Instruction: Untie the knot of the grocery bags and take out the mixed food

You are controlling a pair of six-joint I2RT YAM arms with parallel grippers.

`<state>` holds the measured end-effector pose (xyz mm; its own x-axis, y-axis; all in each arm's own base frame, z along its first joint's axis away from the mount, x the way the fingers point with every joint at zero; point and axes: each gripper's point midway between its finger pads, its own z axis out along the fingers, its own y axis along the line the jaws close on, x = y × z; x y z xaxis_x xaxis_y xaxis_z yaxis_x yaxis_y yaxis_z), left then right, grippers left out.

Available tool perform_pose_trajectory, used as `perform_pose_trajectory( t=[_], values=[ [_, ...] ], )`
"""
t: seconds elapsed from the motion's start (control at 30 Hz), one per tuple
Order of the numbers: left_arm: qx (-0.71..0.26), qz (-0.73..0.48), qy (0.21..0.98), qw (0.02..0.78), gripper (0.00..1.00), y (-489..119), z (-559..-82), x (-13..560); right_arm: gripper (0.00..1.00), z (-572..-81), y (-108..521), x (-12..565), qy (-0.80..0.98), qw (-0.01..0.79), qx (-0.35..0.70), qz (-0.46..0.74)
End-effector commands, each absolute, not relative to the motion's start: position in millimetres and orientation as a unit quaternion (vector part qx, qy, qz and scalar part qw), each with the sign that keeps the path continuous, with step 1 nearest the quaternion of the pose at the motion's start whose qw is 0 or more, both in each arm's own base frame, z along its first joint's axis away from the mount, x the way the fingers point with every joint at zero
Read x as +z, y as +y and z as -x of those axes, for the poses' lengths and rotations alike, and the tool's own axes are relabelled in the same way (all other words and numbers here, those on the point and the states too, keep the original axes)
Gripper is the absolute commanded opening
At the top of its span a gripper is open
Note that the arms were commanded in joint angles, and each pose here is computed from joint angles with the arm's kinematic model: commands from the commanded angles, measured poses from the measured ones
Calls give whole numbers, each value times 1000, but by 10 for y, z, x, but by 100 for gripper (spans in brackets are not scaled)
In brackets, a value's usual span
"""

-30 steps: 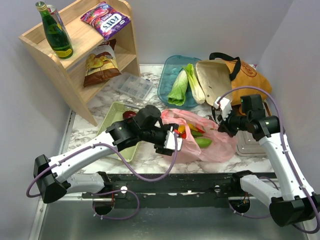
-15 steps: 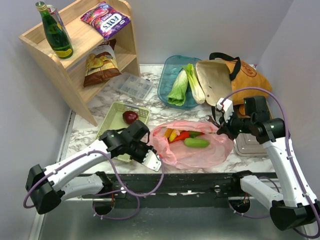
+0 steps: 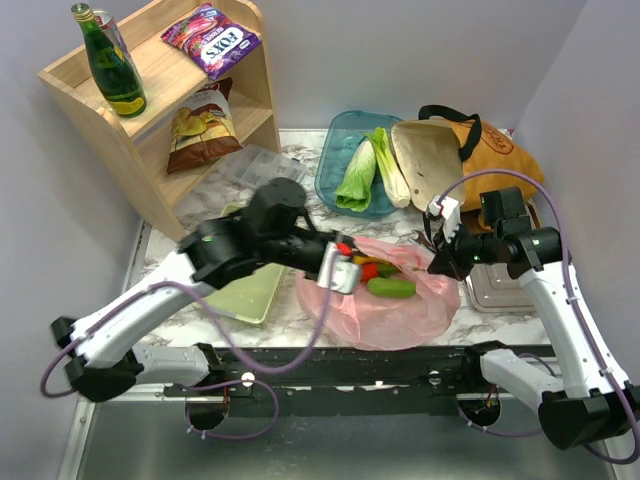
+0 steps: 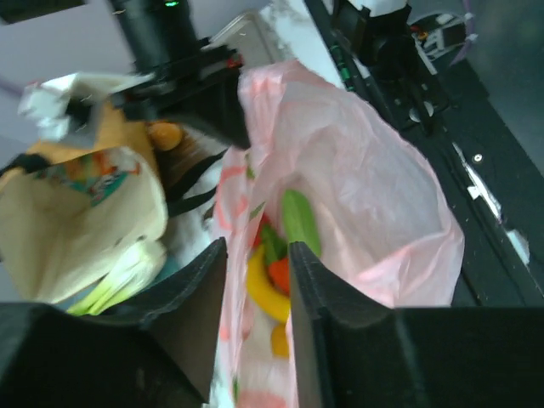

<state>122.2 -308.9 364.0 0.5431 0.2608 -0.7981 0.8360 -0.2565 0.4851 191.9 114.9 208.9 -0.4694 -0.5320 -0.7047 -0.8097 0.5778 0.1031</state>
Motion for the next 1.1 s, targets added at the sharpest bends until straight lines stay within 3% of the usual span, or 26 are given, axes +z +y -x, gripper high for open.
perform_pose_trajectory(
  t=[0.0,0.37,0.87,1.07],
  values=[
    [-299,-738,424,431,32,-3736,-1377,2932,1,-1837,1204,2051,841,283,251,387],
    [-219,-800,410,380,27,-4420,-1778,1560,1,-1857,1089,1908,879,261,222,331],
    [-126,-866,403,268,65,-4256,-1882,422,1,-2027,1002,1944,891,290,185,296],
    [-106,-874,419,223,69,-4089,-1851,207,1,-2037,1013,1967,889,294,187,297]
  ],
)
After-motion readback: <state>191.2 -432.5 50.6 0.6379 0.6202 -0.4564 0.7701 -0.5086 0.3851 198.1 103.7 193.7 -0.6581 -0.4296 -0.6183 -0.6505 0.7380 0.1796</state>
